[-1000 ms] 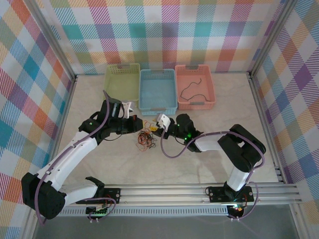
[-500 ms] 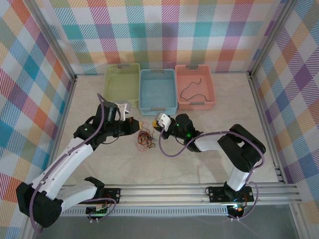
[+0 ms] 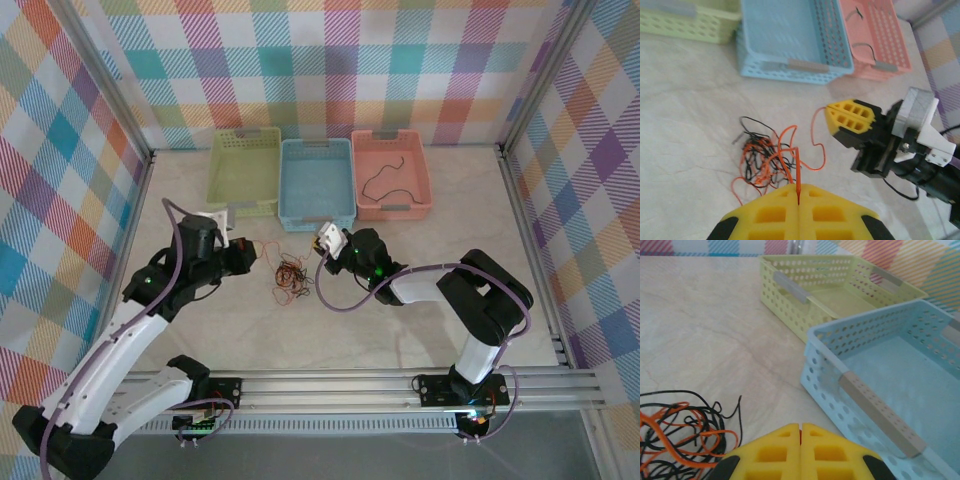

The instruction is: Untangle the cables

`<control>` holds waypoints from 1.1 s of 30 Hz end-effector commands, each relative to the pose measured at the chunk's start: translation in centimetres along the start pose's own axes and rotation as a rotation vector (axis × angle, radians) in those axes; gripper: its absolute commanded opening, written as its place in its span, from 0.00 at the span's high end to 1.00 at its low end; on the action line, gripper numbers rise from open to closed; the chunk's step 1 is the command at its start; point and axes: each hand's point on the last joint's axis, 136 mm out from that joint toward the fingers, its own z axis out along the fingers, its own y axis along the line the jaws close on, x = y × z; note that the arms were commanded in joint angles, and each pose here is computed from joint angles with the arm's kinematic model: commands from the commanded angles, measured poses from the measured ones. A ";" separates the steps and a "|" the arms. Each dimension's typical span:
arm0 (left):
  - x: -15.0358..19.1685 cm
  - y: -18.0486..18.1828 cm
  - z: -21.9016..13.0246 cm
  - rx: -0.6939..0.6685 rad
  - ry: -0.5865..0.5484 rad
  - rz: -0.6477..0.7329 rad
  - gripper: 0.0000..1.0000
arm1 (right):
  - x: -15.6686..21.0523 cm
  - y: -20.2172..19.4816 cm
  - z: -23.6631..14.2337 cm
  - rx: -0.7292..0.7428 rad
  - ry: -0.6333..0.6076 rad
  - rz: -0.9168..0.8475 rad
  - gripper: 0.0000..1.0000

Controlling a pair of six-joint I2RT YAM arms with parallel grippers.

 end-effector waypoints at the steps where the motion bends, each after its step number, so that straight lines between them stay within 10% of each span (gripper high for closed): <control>1: -0.7 2.4 -1.5 -0.120 -0.092 -0.012 1.00 | -0.3 -2.0 0.4 0.102 0.014 0.019 1.00; 33: -1.5 1.6 -3.8 -0.050 -0.160 -0.014 1.00 | 6.5 -12.7 -3.6 0.584 0.238 0.378 1.00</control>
